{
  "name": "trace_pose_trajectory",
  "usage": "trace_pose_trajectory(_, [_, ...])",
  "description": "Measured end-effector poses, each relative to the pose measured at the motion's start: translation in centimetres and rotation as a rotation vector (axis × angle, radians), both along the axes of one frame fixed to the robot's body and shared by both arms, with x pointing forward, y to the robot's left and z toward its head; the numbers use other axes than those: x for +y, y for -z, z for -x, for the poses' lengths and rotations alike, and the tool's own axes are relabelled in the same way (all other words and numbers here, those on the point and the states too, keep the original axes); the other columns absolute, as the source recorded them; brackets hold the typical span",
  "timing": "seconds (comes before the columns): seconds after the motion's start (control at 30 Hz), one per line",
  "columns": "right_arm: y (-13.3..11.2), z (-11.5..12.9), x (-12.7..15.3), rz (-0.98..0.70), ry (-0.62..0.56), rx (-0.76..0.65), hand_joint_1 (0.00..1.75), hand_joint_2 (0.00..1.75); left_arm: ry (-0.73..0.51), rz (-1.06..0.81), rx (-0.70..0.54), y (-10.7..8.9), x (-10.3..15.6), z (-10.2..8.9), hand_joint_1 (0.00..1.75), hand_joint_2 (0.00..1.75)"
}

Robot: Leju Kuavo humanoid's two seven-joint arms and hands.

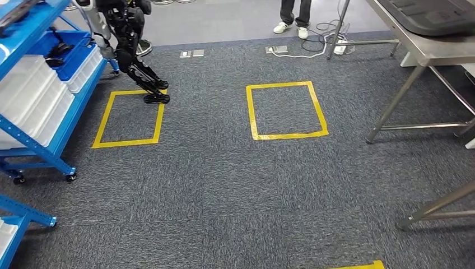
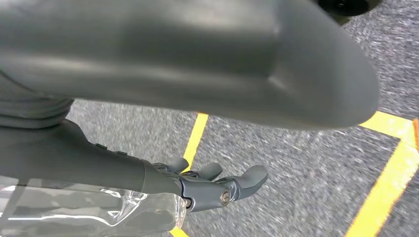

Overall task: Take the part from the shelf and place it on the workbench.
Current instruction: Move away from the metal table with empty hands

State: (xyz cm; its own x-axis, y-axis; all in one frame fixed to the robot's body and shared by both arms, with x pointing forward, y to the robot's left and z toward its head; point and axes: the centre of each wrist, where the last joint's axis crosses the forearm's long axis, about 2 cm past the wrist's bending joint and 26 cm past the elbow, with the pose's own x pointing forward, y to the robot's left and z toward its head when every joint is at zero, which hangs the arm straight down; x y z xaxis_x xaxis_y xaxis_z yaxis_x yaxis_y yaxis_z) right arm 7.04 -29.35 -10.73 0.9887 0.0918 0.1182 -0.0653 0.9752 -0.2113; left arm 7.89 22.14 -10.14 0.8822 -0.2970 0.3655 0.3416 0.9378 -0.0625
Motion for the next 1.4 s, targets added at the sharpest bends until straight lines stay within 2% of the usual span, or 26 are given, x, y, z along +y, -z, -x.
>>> trace_pose_trajectory(0.73, [-0.02,-0.1,-0.01,0.003,-0.013,0.008,0.0,0.0,0.001,-0.001,0.017,0.09,-0.04,0.53,0.0,1.75])
trace_pose_trajectory(0.93, [0.02,0.14,-0.07,0.004,-0.014,0.013,0.0,0.0,-0.002,0.003,0.002,-0.05,0.0,-0.27,0.0,1.75])
trace_pose_trajectory(1.4, [0.0,0.0,0.12,0.002,-0.021,0.01,0.0,0.0,0.005,0.0,0.024,0.07,-0.12,0.48,0.0,1.75])
